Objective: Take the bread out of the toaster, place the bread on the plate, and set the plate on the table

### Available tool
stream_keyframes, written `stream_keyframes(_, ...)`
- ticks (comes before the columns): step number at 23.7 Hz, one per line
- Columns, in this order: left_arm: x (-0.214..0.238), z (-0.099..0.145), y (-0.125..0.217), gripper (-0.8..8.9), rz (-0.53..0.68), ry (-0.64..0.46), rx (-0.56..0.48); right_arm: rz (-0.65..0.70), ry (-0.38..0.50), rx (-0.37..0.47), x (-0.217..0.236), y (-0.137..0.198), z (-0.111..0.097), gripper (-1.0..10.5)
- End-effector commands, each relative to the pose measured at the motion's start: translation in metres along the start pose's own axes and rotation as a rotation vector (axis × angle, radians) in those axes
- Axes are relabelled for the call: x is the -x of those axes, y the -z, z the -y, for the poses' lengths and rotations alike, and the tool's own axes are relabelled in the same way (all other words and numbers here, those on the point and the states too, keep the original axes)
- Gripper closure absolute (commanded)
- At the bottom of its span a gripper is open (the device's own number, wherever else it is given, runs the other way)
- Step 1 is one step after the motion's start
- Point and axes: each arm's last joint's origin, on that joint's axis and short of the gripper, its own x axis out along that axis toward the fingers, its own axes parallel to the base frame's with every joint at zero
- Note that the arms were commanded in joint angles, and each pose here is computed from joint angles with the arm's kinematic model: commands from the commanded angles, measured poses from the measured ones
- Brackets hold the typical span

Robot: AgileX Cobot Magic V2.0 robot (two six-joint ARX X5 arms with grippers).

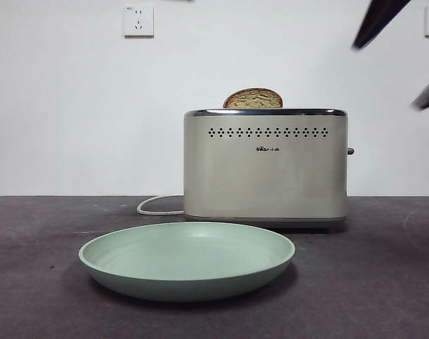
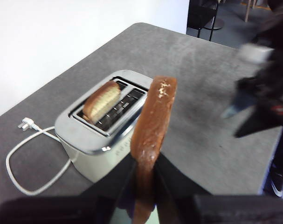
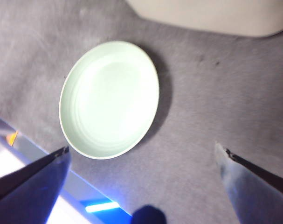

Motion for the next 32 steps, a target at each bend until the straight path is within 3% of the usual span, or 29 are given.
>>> stream_keyframes(1,0.019,0.011,0.005,8.18,-0.019,-0.021,0.01,-0.041,-0.025,0.004,-0.024,-0.008,0.0,4.4)
stream_keyframes(4,0.038,0.023,0.009,8.18,-0.021,-0.033,0.007,-0.071,-0.049,0.018,-0.053,-0.016,-0.002,4.8)
stream_keyframes(8,0.058,0.038,0.021,8.18,-0.006,-0.04,0.0,-0.128,-0.002,0.022,-0.088,-0.019,-0.001,4.8)
stream_keyframes(14,0.063,0.06,0.079,8.18,-0.034,-0.04,0.054,-0.256,0.01,0.0,-0.153,-0.012,0.01,4.8)
stream_keyframes(16,0.06,0.065,0.101,8.19,-0.042,-0.037,0.091,-0.277,0.006,0.005,-0.166,-0.009,0.011,5.7)
stream_keyframes(20,0.052,0.072,0.136,8.19,-0.074,-0.029,0.152,-0.302,0.0,0.003,-0.188,-0.003,0.011,5.9)
stream_keyframes(25,0.049,0.076,0.151,8.19,-0.087,-0.016,0.18,-0.304,-0.013,0.03,-0.201,-0.001,0.006,9.5)
stream_keyframes(32,0.048,0.075,0.148,8.2,-0.058,-0.006,0.221,-0.269,0.004,0.032,-0.192,-0.005,0.001,9.6)
